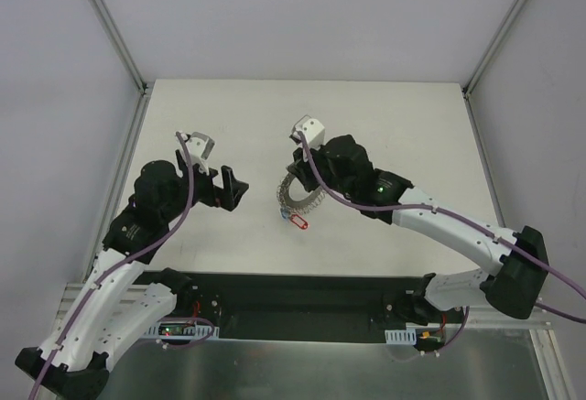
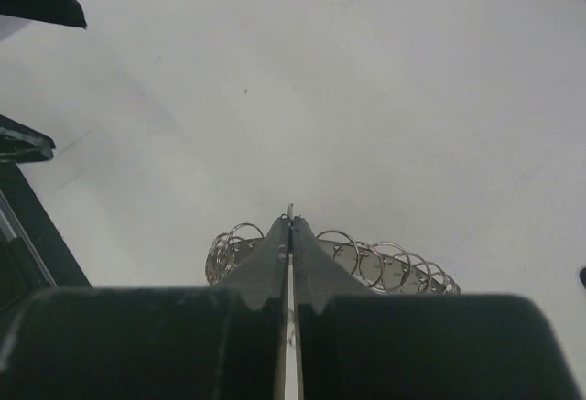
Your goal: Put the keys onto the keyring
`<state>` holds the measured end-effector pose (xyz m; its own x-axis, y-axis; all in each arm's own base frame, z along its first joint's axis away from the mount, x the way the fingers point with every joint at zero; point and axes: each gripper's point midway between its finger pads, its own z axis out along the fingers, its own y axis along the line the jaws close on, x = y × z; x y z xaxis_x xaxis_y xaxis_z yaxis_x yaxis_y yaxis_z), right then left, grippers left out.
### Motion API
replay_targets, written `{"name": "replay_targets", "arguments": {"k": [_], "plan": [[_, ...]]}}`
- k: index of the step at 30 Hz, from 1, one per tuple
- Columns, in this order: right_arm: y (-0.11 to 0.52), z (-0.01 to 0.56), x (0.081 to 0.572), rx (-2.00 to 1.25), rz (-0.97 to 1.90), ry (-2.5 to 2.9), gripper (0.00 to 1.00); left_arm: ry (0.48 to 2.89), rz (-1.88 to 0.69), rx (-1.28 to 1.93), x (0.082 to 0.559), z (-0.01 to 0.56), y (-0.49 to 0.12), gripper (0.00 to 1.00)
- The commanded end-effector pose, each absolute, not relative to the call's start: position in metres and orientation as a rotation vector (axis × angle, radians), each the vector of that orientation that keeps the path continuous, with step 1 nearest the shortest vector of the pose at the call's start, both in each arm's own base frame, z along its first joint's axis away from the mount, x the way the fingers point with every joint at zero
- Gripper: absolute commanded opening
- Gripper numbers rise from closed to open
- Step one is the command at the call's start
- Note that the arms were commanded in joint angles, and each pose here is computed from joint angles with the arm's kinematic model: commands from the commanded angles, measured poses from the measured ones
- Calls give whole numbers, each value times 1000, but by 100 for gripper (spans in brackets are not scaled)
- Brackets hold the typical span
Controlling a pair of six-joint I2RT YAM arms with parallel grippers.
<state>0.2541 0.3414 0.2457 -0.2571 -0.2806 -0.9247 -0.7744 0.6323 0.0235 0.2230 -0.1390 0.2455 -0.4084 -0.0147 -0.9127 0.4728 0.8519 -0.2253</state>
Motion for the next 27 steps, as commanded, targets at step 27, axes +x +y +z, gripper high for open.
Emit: {"name": "replay_targets", "arguments": {"k": [27], "plan": [[295, 422, 235, -861, 1123, 1252, 1, 1374, -1064, 987, 241, 398, -259, 80]]}}
